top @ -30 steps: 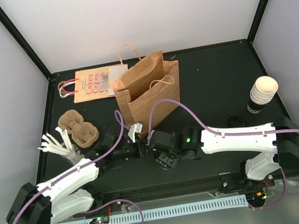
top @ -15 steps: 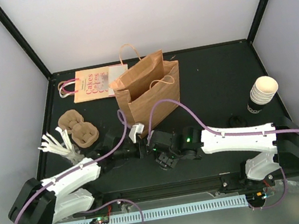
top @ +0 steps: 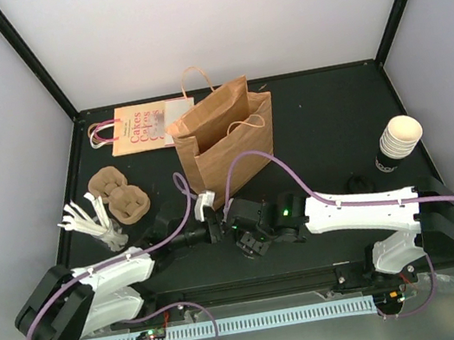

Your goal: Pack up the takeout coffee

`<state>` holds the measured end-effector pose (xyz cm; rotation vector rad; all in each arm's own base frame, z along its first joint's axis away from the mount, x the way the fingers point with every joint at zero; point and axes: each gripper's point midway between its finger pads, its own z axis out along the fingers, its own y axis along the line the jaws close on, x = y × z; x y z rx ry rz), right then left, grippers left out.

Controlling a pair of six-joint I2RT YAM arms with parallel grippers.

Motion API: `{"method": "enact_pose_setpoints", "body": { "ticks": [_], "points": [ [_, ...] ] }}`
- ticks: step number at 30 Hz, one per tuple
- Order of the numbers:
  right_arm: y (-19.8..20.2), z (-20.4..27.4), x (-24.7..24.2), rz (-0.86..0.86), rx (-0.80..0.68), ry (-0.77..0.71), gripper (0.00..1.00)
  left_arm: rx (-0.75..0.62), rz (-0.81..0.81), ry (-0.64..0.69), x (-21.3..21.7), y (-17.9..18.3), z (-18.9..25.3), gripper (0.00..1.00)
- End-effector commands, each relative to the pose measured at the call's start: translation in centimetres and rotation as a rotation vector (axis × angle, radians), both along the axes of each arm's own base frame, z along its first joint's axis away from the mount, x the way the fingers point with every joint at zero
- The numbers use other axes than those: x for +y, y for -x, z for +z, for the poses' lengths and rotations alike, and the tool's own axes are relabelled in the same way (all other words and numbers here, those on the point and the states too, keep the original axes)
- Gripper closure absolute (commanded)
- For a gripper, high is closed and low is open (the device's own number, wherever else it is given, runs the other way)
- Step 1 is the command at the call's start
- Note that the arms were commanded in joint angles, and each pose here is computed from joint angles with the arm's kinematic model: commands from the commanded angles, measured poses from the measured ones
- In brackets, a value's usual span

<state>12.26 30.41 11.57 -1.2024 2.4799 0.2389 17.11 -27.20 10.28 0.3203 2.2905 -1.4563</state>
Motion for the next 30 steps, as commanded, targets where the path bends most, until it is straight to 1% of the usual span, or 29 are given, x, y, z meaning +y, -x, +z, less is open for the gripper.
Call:
{"method": "enact_pose_setpoints", "body": {
  "ticks": [1,12,19,24,30],
  "points": [
    [6.6,-6.8,-4.7,0.02,0.349,0.252,0.32,0.238,-0.015,-0.201,2.7,4.2,-7.9,0.72],
    [6.9,-7.4,-4.8,0.018,0.366,0.274,0.32,0.337,0.016,-0.328,4.4,5.2,-11.0,0.73],
    [6.7,-7.4,-4.8,0.016,0.361,0.284,0.32,0.368,0.015,-0.345,4.7,5.7,-11.6,0.73],
    [6.5,-7.5,-5.1,0.003,0.347,0.301,0.32,0.331,0.002,-0.304,3.8,5.0,-9.8,0.73],
    [6.2,-7.6,-5.1,-0.029,0.342,0.305,0.32,0.217,0.008,-0.248,2.5,3.0,-5.1,0.69]
  ]
}}
